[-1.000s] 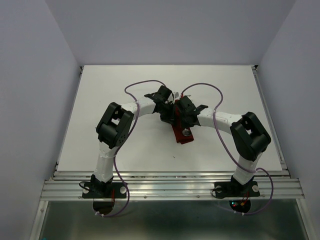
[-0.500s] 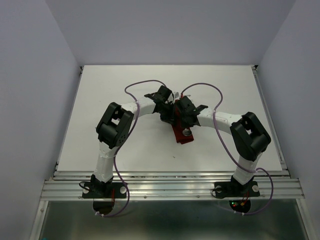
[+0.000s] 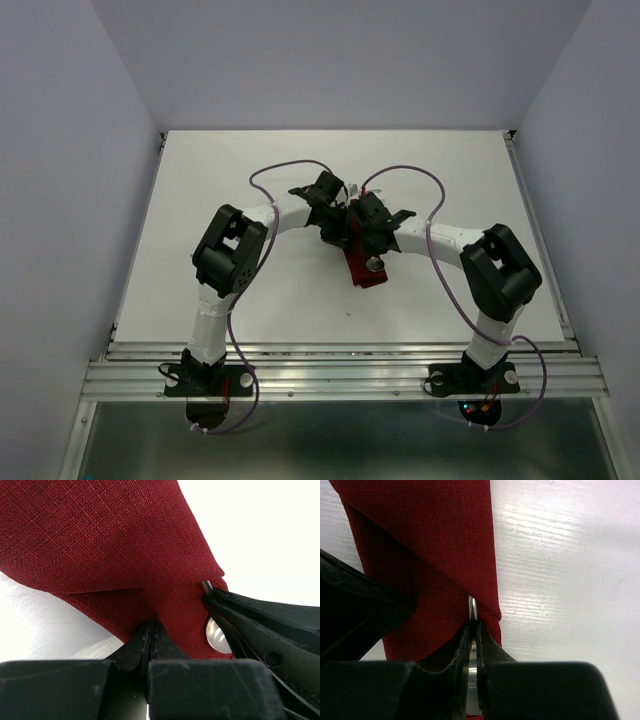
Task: Fold the napkin into a case and place the utensils inside
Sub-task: Insert the spoon into the folded napkin.
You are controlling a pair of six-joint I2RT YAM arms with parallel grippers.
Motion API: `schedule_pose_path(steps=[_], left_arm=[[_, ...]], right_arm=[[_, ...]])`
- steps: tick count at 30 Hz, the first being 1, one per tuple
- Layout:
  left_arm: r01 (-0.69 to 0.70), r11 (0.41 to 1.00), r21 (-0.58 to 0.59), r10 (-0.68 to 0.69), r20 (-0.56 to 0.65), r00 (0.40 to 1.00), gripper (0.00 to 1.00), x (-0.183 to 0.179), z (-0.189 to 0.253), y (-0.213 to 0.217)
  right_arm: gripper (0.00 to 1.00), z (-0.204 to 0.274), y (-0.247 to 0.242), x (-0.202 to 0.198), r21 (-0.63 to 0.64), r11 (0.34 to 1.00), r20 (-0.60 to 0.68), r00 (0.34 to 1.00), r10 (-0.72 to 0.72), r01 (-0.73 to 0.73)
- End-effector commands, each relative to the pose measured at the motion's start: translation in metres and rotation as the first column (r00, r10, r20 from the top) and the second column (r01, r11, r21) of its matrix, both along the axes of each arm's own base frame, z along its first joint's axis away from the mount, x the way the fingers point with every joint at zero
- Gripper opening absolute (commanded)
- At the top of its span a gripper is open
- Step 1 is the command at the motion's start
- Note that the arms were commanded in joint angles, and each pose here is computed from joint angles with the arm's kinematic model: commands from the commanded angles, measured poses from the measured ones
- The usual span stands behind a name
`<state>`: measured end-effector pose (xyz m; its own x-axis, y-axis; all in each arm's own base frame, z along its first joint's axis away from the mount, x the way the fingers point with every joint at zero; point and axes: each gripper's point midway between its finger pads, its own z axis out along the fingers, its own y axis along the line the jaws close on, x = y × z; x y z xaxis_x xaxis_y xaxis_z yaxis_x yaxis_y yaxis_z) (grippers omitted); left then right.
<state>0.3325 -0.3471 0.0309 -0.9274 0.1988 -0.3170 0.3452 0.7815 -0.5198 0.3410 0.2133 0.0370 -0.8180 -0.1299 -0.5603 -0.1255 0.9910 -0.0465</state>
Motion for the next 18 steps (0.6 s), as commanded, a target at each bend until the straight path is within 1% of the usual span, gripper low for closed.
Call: schedule_pose_path(steps=[1, 2, 3, 6, 8, 13, 17, 18], left_arm=[[0.029, 1.0, 0.0, -0.029, 0.014, 0.999, 0.0, -0.004, 0.007, -0.001], [0.029, 1.0, 0.001, -0.029, 0.013, 0.999, 0.0, -0.004, 0.007, -0.001], [0.029, 1.0, -0.001, -0.029, 0.016, 0.999, 0.0, -0.004, 0.008, -0.001], [0.027, 1.0, -0.001, -0.027, 0.017, 0.999, 0.0, -0.004, 0.01, -0.001], [0.021, 1.0, 0.003, -0.021, 0.026, 0.999, 0.0, -0.002, 0.012, 0.0], [-0.005, 1.0, 0.019, 0.004, 0.06, 0.998, 0.1, 0.004, 0.026, 0.003], [-0.009, 1.0, 0.024, 0.007, 0.1, 0.995, 0.18, 0.008, 0.043, 0.004], [-0.014, 1.0, 0.027, 0.011, 0.111, 0.994, 0.21, 0.01, 0.048, 0.005]], right_arm=[[0.06, 0.026, 0.005, 0.016, 0.016, 1.0, 0.098, 0.995, -0.008, 0.006], [0.09, 0.025, 0.006, 0.016, 0.018, 1.0, 0.096, 0.995, -0.008, 0.006], [0.18, 0.026, 0.007, 0.015, 0.026, 1.0, 0.094, 0.996, -0.005, 0.003], [0.32, 0.029, 0.008, 0.015, 0.036, 0.999, 0.097, 0.995, -0.009, 0.006], [0.36, 0.034, 0.007, 0.014, 0.045, 0.999, 0.107, 0.994, -0.013, 0.008], [0.44, 0.05, 0.003, 0.011, 0.066, 0.998, 0.137, 0.99, -0.026, 0.017], [0.51, 0.066, -0.007, 0.003, 0.079, 0.996, 0.169, 0.984, -0.051, 0.038], [0.54, 0.068, -0.012, 0.003, 0.085, 0.995, 0.174, 0.983, -0.065, 0.051]])
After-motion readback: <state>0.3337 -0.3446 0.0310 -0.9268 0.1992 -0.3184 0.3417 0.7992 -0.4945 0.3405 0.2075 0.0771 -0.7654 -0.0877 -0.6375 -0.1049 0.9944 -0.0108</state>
